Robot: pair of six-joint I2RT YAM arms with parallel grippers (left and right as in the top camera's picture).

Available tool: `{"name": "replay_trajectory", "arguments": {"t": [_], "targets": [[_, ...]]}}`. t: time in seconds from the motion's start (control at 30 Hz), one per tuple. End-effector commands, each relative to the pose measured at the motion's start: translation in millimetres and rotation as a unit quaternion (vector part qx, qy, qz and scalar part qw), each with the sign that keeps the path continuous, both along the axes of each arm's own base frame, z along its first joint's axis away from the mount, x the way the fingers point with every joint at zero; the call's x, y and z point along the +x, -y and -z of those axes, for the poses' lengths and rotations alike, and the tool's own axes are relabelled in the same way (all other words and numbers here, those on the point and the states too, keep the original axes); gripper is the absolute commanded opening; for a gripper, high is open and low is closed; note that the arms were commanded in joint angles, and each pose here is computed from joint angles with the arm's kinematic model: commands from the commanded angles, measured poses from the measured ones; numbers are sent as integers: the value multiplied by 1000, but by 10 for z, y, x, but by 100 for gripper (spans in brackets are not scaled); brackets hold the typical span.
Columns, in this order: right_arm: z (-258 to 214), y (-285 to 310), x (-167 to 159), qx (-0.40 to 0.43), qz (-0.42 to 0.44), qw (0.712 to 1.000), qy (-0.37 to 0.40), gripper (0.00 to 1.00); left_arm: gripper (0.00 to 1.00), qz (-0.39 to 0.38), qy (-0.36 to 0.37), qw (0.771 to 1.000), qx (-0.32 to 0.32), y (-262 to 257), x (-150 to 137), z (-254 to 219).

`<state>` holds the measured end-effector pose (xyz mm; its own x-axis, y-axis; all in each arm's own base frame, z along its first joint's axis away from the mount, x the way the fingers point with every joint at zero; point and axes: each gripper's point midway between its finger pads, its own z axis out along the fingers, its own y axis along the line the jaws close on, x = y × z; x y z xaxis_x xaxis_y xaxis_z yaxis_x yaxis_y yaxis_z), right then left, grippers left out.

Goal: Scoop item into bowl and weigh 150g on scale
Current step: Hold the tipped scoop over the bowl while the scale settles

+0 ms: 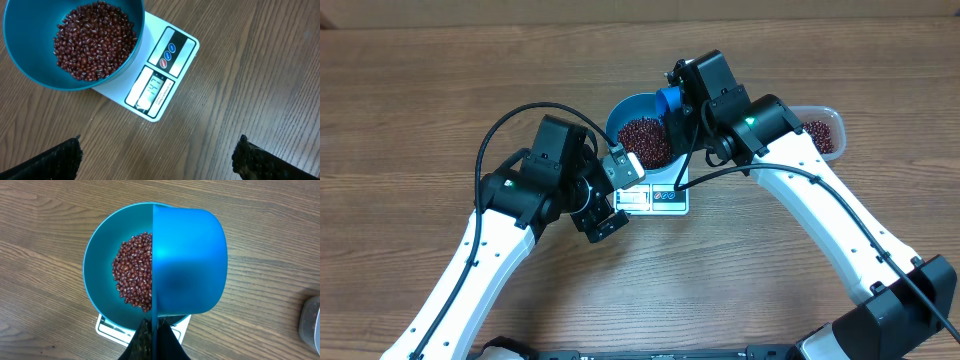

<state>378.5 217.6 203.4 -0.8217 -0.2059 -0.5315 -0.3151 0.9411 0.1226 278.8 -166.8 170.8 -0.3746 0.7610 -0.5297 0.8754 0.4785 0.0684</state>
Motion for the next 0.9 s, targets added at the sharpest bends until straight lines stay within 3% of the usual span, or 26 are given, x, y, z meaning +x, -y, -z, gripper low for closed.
{"name": "replay_trajectory", "arguments": {"t": [0.0,0.87], "targets": [[-123,-11,57,10,7,1000,14,4,100,11,0,1000,1,18,-10,27],[-123,-15,54,13,9,1000,12,4,100,11,0,1000,1,18,-10,28]]}}
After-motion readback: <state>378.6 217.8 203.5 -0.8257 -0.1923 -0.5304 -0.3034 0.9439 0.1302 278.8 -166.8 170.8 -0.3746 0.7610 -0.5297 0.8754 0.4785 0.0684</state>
